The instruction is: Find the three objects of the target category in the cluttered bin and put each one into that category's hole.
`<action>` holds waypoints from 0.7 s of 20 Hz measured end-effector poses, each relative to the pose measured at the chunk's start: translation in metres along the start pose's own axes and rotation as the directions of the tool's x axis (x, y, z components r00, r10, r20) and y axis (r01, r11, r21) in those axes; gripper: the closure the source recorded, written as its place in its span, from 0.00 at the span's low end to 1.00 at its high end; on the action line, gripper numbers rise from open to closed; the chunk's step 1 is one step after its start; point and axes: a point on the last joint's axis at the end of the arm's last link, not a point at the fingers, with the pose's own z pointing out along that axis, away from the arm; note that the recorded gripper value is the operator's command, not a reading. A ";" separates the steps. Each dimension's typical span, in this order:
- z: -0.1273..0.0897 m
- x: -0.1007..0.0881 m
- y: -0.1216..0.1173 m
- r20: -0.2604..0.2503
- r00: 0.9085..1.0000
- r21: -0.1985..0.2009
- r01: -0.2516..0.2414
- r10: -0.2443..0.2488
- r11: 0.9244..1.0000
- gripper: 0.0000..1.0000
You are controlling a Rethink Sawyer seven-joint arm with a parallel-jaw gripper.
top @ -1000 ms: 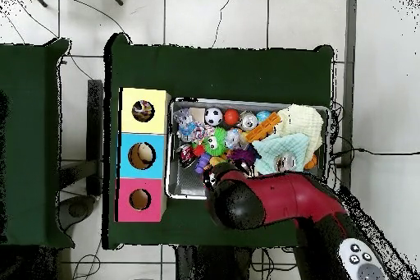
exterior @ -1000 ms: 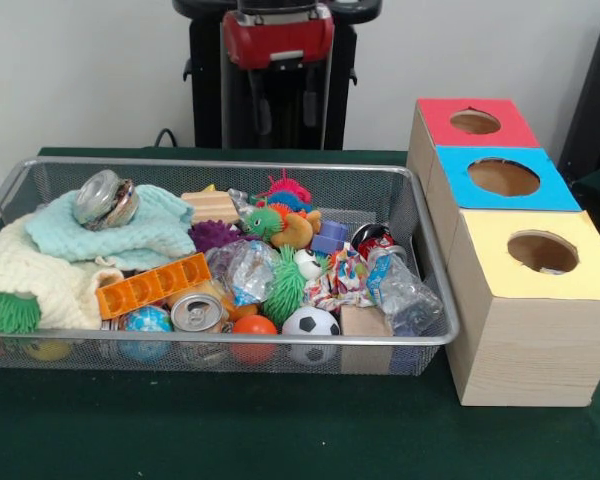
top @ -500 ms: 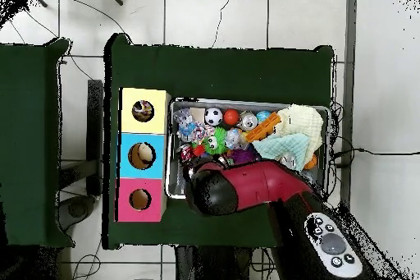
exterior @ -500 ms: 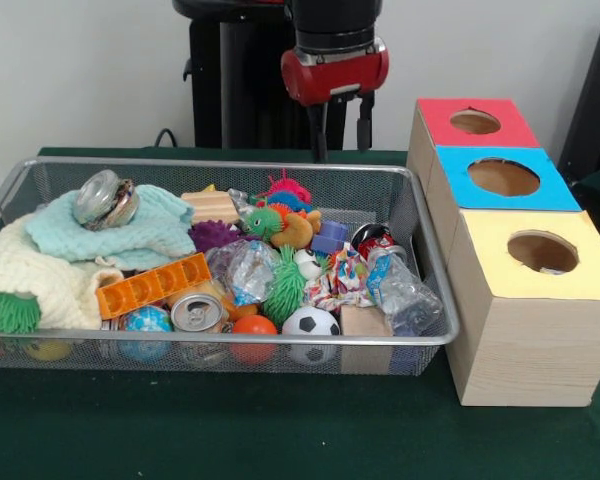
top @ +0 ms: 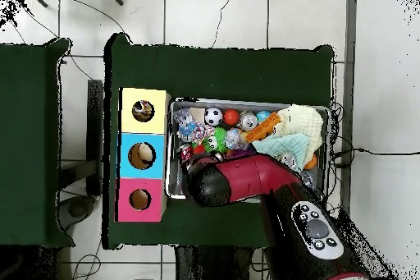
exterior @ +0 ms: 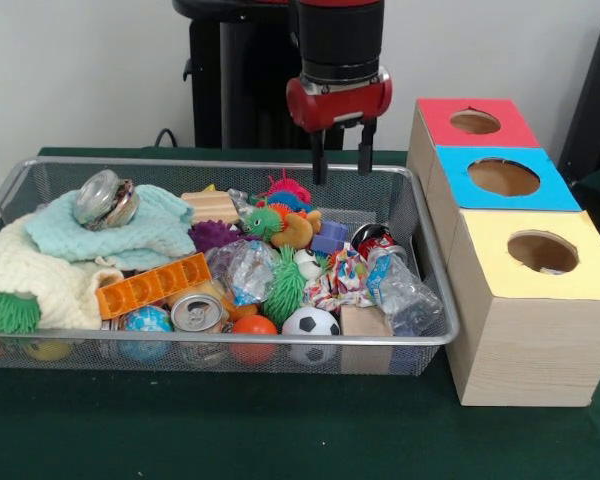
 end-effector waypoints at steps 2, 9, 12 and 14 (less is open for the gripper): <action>0.006 -0.001 -0.002 -0.007 1.000 0.006 -0.004 0.005 1.000 0.00; 0.023 -0.004 -0.012 -0.029 0.999 0.032 -0.025 0.026 0.999 0.00; 0.028 -0.007 -0.016 -0.033 0.999 0.047 -0.026 0.027 0.999 0.00; 0.034 -0.010 -0.018 -0.037 0.999 0.062 -0.023 0.025 0.998 0.00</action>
